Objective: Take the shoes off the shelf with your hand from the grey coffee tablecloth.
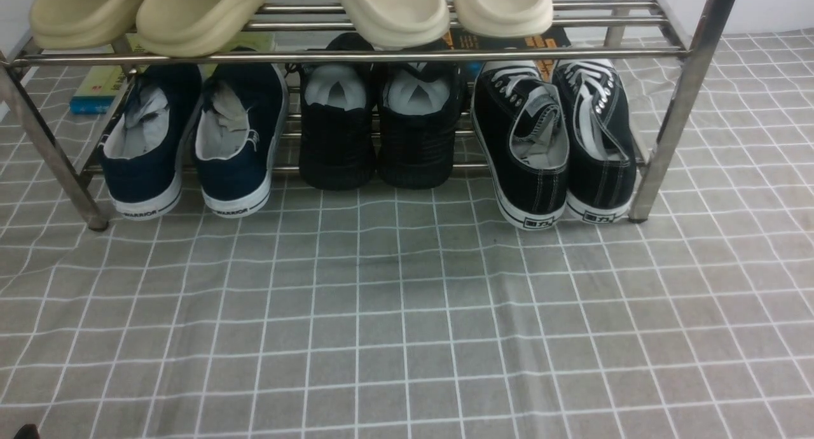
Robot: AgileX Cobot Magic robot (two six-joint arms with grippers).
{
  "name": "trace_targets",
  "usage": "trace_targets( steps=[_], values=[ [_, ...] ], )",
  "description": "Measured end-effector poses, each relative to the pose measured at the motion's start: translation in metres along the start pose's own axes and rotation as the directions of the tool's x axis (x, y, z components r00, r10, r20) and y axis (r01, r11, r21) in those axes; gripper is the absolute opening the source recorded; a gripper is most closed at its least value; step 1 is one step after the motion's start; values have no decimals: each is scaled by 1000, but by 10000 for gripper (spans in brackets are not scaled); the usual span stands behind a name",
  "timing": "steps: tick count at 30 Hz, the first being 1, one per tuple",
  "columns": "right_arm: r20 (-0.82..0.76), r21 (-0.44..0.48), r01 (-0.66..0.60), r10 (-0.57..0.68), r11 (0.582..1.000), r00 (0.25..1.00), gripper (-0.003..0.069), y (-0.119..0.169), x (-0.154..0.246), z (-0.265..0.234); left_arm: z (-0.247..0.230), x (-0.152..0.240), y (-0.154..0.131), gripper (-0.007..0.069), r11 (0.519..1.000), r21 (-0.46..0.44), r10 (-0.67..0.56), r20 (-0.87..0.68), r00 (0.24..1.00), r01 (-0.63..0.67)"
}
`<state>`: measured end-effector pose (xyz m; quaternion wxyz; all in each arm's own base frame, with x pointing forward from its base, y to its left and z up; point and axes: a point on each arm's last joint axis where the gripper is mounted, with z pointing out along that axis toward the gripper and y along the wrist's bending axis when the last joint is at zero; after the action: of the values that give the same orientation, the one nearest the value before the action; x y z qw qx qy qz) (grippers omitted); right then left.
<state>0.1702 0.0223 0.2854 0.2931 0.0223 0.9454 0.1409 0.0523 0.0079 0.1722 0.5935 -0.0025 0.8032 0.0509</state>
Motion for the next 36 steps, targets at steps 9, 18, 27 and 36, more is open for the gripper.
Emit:
trace_targets(
  steps=[9, 18, 27, 36],
  values=[
    [-173, -304, 258, -320, 917, 932, 52, 83, -44, 51, 0, 0, 0, 239, 1000, 0, 0, 0, 1000, 0],
    [-169, -70, 409, -415, 910, 894, 95, 138, -105, 69, 0, 0, 0, 239, 1000, 0, 0, 0, 1000, 0],
    [-139, 1, 434, -430, 901, 892, 349, 163, -142, 116, 0, 0, 0, 239, 1000, 0, 0, 0, 1000, 0],
    [-129, 5, 448, -444, 894, 887, 472, 166, -142, 175, 0, 0, 0, 239, 1000, 0, 0, 0, 1000, 0]
  ],
)
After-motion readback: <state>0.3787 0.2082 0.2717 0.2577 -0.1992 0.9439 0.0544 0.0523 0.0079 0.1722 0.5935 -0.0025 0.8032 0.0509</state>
